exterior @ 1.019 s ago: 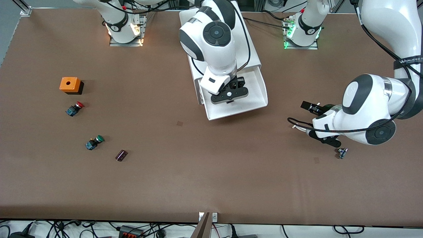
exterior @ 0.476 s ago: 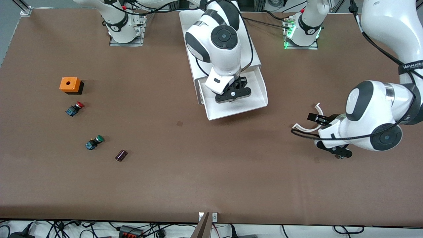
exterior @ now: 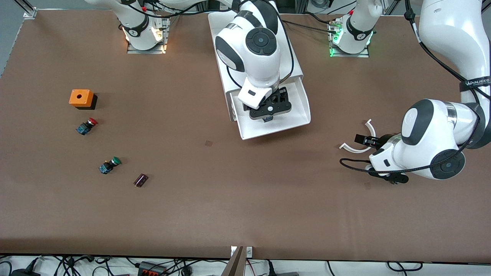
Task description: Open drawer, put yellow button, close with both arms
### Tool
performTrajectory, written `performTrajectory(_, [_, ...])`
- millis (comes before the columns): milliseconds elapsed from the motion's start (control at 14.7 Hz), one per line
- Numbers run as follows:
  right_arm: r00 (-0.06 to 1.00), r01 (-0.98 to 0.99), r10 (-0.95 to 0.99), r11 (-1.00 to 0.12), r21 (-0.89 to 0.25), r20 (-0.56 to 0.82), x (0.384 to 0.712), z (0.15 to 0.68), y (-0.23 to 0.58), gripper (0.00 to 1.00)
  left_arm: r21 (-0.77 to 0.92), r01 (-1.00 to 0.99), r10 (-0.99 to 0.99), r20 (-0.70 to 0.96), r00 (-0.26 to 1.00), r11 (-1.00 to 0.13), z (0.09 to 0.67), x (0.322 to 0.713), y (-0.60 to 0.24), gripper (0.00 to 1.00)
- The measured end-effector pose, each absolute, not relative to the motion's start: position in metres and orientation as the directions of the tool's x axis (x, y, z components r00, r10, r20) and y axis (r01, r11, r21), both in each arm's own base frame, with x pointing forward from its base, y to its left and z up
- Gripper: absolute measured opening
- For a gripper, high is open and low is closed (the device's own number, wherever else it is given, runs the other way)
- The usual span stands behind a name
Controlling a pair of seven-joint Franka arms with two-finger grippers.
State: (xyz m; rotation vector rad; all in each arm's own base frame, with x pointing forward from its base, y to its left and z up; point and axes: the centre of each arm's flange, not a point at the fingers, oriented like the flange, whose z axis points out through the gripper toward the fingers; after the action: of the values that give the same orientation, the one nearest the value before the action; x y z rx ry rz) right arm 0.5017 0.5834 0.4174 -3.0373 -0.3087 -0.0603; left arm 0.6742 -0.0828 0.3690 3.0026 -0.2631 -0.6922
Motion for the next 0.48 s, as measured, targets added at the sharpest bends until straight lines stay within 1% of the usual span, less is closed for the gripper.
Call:
performTrajectory(136, [0.982,0.178,0.171,-0.980,-0.090,0.078,0.516,0.435,0.571,1.00,0.066,-0.083,-0.103,-0.425,0.899,-0.994,0.370,0.674,-0.100,1.00])
performTrajectory(204, [0.985,0.155,0.147,-0.984,-0.092,0.093,0.529,0.447,0.557,1.00,0.065,-0.045,-0.067,-0.406,0.912,-0.997,0.372,0.675,-0.113,1.00])
performTrajectory(340, [0.990,0.109,0.101,-0.991,-0.083,0.101,0.566,0.469,0.509,1.00,0.071,0.037,0.008,-0.371,0.929,-0.997,0.376,0.677,-0.144,1.00])
performTrajectory(476, [0.989,0.101,0.095,-0.994,-0.051,0.113,0.611,0.487,0.440,1.00,0.071,0.100,0.072,-0.320,0.945,-0.992,0.380,0.678,-0.177,1.00])
